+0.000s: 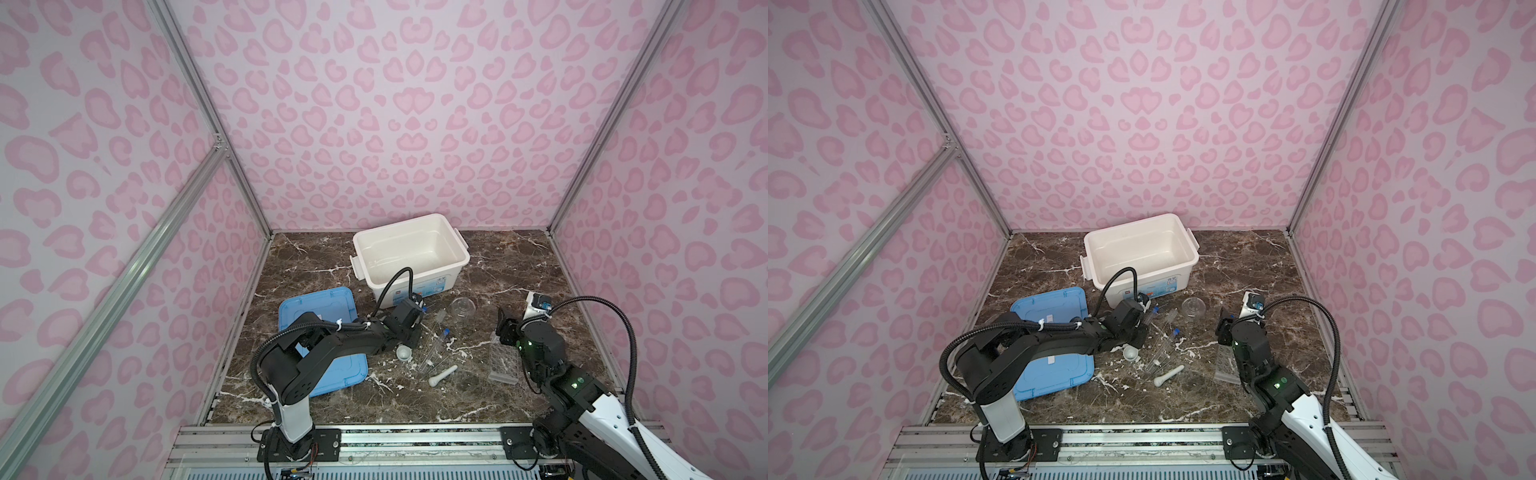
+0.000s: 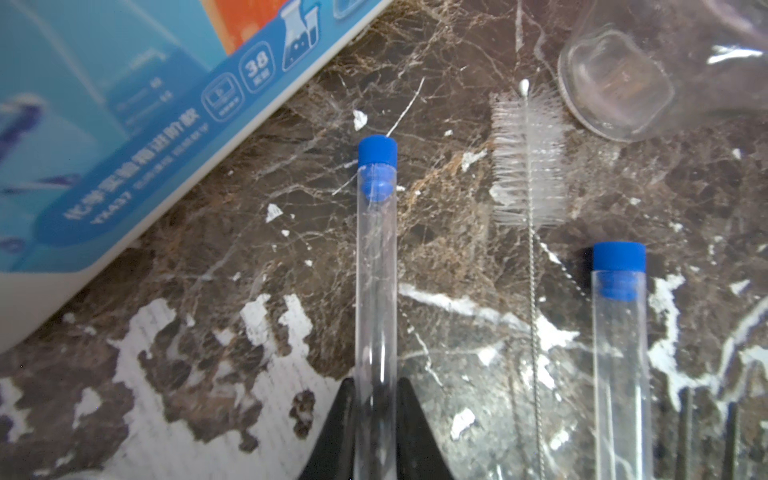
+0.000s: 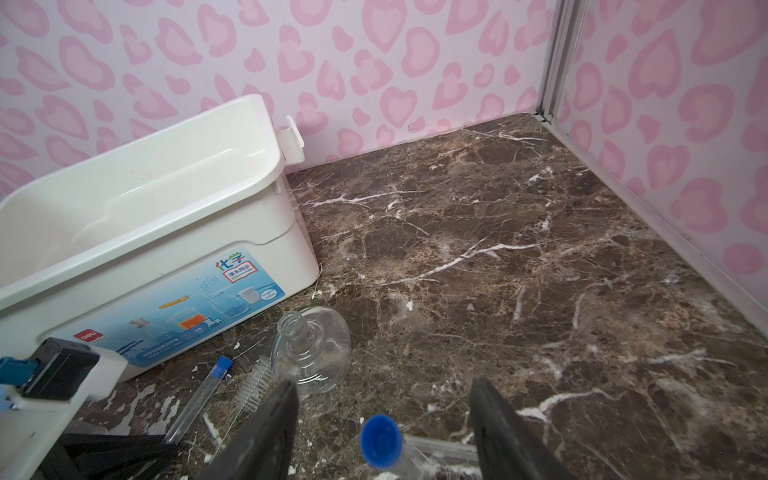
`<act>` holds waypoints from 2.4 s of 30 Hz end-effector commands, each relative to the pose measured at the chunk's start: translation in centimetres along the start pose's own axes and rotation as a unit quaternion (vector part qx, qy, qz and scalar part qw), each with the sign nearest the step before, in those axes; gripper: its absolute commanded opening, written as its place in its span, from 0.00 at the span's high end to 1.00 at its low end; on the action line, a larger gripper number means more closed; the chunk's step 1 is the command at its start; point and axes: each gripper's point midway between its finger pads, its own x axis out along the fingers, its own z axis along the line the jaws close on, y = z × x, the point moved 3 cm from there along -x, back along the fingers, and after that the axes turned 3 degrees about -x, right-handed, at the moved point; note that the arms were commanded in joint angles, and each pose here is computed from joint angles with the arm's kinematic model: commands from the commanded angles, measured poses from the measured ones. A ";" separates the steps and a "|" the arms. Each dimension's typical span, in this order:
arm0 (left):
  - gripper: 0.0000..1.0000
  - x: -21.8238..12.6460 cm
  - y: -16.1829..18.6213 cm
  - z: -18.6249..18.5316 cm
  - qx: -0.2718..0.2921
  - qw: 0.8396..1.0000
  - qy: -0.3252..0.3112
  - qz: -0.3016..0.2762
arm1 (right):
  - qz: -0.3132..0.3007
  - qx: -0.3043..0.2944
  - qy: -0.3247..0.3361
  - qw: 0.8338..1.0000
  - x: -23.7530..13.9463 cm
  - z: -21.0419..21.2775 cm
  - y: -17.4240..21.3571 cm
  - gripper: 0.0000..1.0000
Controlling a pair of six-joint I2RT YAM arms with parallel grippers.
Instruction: Organize the chemistry lab equipment
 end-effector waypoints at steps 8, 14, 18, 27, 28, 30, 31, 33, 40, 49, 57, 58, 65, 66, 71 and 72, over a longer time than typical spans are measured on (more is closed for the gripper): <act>0.84 -1.1 -0.6 -0.5 0.014 1.000 0.015 -0.002 | 0.012 -0.003 -0.028 1.000 -0.1 1.0 -0.2 0.32; 0.86 -2.3 -1.9 -0.7 0.031 0.999 0.014 -0.031 | 0.029 -0.006 -0.081 0.996 -0.1 2.8 -0.9 0.31; 0.86 -3.0 -2.9 -0.7 0.036 0.998 0.013 -0.045 | 0.033 -0.002 -0.094 0.995 -0.1 3.4 -1.5 0.31; 0.86 -6.6 -5.5 -2.9 0.063 0.991 0.049 -0.108 | 0.067 0.036 -0.213 0.974 -0.3 7.1 -2.4 0.32; 0.86 -7.1 -5.7 -3.2 0.067 0.990 0.053 -0.116 | 0.073 0.039 -0.221 0.972 -0.2 7.4 -2.4 0.32; 0.86 -8.2 -6.1 -3.8 0.076 0.986 0.061 -0.132 | 0.080 0.051 -0.237 0.967 0.1 8.2 -2.5 0.35; 0.86 -8.7 -6.3 -4.0 0.078 0.985 0.064 -0.140 | 0.082 0.057 -0.246 0.964 0.2 8.5 -2.5 0.36; 0.86 -9.8 -6.6 -4.7 0.088 0.981 0.074 -0.157 | 0.090 0.072 -0.264 0.958 0.4 9.1 -2.5 0.37; 0.86 -11.9 -6.3 -6.2 0.114 0.970 0.098 -0.191 | 0.108 0.135 -0.311 0.935 1.1 10.0 -2.4 0.36; 0.86 -13.4 -6.4 -7.4 0.123 0.958 0.126 -0.228 | 0.131 0.180 -0.345 0.912 1.5 10.6 -1.6 0.38; 0.87 -13.7 -6.3 -8.5 0.135 0.953 0.139 -0.233 | 0.140 0.202 -0.358 0.901 1.8 11.1 -1.4 0.40; 0.87 -13.7 -6.3 -8.5 0.136 0.953 0.139 -0.233 | 0.141 0.203 -0.359 0.900 1.8 11.1 -1.4 0.40; 0.87 -13.7 -6.2 -8.6 0.138 0.952 0.139 -0.235 | 0.149 0.208 -0.367 0.894 2.0 11.5 -1.3 0.44; 0.87 -13.7 -6.3 -8.6 0.139 0.952 0.140 -0.236 | 0.150 0.209 -0.368 0.894 2.0 11.6 -1.3 0.44; 0.87 -13.8 -6.2 -8.8 0.142 0.950 0.146 -0.236 | 0.152 0.211 -0.370 0.892 2.1 11.7 -1.3 0.47; 0.87 -13.7 -6.2 -8.8 0.142 0.951 0.146 -0.235 | 0.151 0.213 -0.370 0.891 2.1 11.7 -1.3 0.47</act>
